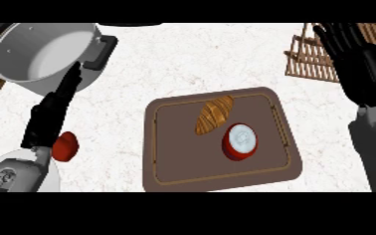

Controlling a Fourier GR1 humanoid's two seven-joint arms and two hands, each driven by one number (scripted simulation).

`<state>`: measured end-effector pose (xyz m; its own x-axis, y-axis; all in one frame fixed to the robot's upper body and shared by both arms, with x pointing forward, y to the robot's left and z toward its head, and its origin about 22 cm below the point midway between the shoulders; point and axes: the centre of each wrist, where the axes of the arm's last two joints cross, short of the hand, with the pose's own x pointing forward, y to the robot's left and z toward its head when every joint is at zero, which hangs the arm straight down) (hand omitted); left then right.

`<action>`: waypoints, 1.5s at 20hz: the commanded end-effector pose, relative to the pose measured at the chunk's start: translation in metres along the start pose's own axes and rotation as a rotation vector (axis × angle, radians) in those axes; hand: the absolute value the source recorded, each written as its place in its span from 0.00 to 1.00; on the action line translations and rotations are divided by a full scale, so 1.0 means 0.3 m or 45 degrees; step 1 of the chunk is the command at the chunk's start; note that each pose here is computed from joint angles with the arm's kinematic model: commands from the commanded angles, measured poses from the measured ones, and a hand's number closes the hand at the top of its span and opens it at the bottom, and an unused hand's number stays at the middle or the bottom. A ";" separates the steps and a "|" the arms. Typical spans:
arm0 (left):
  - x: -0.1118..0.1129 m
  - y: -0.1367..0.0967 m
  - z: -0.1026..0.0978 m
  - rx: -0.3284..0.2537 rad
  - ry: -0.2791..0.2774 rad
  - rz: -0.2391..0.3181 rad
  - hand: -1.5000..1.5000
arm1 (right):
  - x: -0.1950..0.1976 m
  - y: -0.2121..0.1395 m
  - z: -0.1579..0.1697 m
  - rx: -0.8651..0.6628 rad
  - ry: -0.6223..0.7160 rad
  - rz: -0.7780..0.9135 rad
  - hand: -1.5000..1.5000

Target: Pick the can from the tray and place it in the tiered shelf

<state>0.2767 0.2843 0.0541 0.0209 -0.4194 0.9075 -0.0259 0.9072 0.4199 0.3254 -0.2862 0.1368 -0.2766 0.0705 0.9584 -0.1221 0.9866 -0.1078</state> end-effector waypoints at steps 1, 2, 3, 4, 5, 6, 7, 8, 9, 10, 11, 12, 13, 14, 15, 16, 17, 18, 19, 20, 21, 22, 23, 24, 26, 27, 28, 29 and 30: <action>0.016 -0.012 0.038 0.027 0.061 0.012 0.50 | -0.022 0.138 0.002 0.065 -0.016 -0.017 1.00; -0.065 0.044 0.048 0.061 0.091 0.051 0.50 | -0.032 0.222 0.008 0.099 -0.044 -0.010 1.00; -0.070 0.062 0.051 0.071 0.121 0.081 0.50 | -0.022 0.297 0.030 0.157 -0.067 -0.013 1.00; -0.103 0.083 0.046 0.081 0.162 0.148 0.50 | 0.022 0.385 0.017 0.231 -0.108 0.031 1.00; -0.142 0.091 0.060 0.109 0.186 0.167 0.50 | 0.015 0.464 0.034 0.274 -0.120 0.036 1.00; -0.136 0.087 0.069 0.098 0.227 0.195 0.50 | 0.027 0.547 0.029 0.334 -0.140 0.066 1.00; -0.147 0.066 0.078 0.096 0.276 0.167 0.50 | -0.070 0.134 0.033 -0.075 0.135 0.667 1.00; -0.174 0.055 0.100 0.101 0.305 0.214 0.50 | -0.108 0.183 0.060 -0.226 0.115 0.601 1.00; -0.194 0.073 0.111 0.101 0.332 0.222 0.50 | -0.124 0.262 0.077 -0.254 0.068 0.603 1.00; -0.203 0.061 0.126 0.106 0.331 0.253 0.50 | -0.126 0.296 0.103 -0.291 -0.006 0.649 1.00; -0.210 0.059 0.126 0.096 0.329 0.271 0.50 | -0.143 0.428 0.154 -0.255 -0.035 0.591 0.00; -0.251 0.081 0.153 0.086 0.341 0.270 0.50 | -0.138 0.550 0.177 -0.215 -0.018 0.516 0.00; -0.209 0.119 0.134 0.076 0.327 0.268 0.50 | -0.139 0.626 0.230 -0.186 0.015 0.479 0.00; -0.242 0.112 0.146 0.090 0.321 0.291 0.50 | -0.151 0.680 0.297 -0.130 0.041 0.472 0.00; -0.228 0.081 0.136 0.079 0.324 0.282 0.50 | -0.138 0.746 0.312 -0.122 0.036 0.489 0.00; -0.265 0.121 0.161 0.116 0.312 0.289 0.50 | -0.096 0.707 0.327 -0.134 0.049 0.550 0.00; -0.275 0.091 0.157 0.090 0.336 0.286 0.50 | -0.094 0.766 0.368 -0.139 0.051 0.562 0.00; -0.238 0.118 0.172 0.083 0.324 0.290 0.50 | -0.082 0.736 0.357 -0.203 0.059 0.666 0.00; -0.246 0.126 0.130 0.126 0.329 0.279 0.50 | -0.096 0.716 0.351 -0.200 0.078 0.790 0.00; -0.296 0.117 0.185 0.124 0.351 0.283 0.50 | -0.100 0.693 0.356 -0.200 0.121 0.887 0.00; -0.266 0.131 0.155 0.094 0.335 0.277 0.50 | -0.092 0.692 0.332 -0.208 0.161 0.978 0.00; -0.268 0.156 0.172 0.113 0.342 0.286 0.50 | -0.099 0.685 0.365 -0.199 0.207 1.055 0.00; -0.278 0.136 0.164 0.110 0.336 0.296 0.50 | -0.070 0.696 0.363 -0.187 0.237 1.112 0.00; -0.273 0.125 0.151 0.114 0.337 0.287 0.50 | -0.052 0.700 0.332 -0.181 0.295 1.187 0.00; -0.271 0.136 0.174 0.089 0.331 0.274 0.50 | -0.002 0.726 0.342 -0.138 0.386 1.293 0.00; -0.248 0.160 0.137 0.110 0.319 0.291 0.50 | 0.006 0.701 0.324 -0.088 0.433 1.382 0.00; -0.246 0.148 0.140 0.090 0.308 0.302 0.50 | 0.022 0.741 0.331 -0.025 0.486 1.419 0.00; -0.274 0.144 0.161 0.103 0.318 0.283 0.50 | 0.047 0.755 0.359 0.053 0.521 1.454 0.00; -0.218 0.170 0.128 0.090 0.308 0.275 0.50 | 0.037 0.763 0.351 0.128 0.580 1.536 0.00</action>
<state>0.2294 0.3552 0.0036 0.2519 -0.1819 0.9505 -0.1342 0.9661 0.2205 0.2019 -0.0850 0.0856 0.0251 0.8986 0.4380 0.0240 0.4375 -0.8989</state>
